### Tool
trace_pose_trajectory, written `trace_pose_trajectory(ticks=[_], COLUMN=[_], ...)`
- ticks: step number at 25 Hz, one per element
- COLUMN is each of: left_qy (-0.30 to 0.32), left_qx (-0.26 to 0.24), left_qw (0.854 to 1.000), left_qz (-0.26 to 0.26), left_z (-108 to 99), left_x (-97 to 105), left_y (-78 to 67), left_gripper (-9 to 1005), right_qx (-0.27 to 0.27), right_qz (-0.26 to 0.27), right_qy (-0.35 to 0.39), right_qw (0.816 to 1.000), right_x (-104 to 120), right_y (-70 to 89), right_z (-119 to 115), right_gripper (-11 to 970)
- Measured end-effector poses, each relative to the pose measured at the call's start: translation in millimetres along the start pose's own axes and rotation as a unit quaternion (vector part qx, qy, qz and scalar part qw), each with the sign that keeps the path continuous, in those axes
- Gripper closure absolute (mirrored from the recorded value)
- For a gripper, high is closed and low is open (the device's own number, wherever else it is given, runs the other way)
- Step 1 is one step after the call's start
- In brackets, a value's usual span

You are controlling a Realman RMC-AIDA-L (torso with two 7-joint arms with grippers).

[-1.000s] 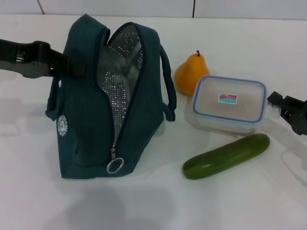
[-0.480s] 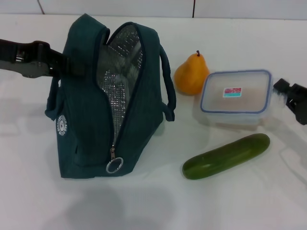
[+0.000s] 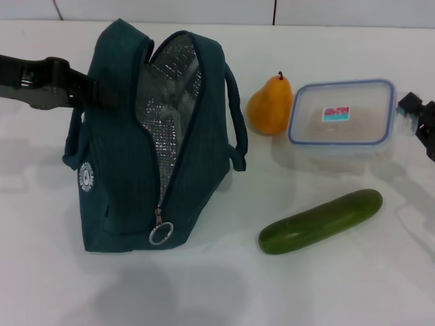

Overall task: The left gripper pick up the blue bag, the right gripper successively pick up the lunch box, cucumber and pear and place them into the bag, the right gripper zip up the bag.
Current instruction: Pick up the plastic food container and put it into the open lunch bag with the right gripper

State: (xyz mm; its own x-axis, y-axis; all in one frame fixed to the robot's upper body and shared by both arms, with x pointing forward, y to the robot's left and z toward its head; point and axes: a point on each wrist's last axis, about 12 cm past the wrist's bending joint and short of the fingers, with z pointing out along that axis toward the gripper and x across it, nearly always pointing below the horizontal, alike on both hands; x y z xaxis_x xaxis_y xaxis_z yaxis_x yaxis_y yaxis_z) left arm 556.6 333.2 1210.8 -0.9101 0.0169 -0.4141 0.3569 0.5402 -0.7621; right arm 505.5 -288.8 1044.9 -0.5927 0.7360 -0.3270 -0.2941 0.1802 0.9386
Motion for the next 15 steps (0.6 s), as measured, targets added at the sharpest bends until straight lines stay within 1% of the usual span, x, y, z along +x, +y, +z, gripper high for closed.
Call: trace_pose_trajectory(ticks=[4, 8, 11, 15], left_qy=[0.000, 0.000, 0.001, 0.005], left_qx=[0.000, 0.000, 0.000, 0.000], left_qw=[1.000, 1.000, 1.000, 1.000], left_qz=[0.000, 0.000, 0.000, 0.003], left_z=[0, 0, 0, 3], left_x=[0, 0, 0, -2], left_y=[0.0, 0.0, -0.2, -1.5], left_gripper=[955, 955, 955, 955], right_qx=[-0.025, -0.052, -0.080, -0.105], right_qz=[0.005, 0.020, 0.033, 0.045], right_qy=[-0.012, -0.028, -0.037, -0.039], right_qw=[1.000, 0.998, 0.996, 0.993], right_x=[-3, -9, -13, -18], right_y=[6.1, 12.4, 19.6, 26.5], right_z=[2, 4, 9, 17], right_gripper=[865, 865, 865, 865])
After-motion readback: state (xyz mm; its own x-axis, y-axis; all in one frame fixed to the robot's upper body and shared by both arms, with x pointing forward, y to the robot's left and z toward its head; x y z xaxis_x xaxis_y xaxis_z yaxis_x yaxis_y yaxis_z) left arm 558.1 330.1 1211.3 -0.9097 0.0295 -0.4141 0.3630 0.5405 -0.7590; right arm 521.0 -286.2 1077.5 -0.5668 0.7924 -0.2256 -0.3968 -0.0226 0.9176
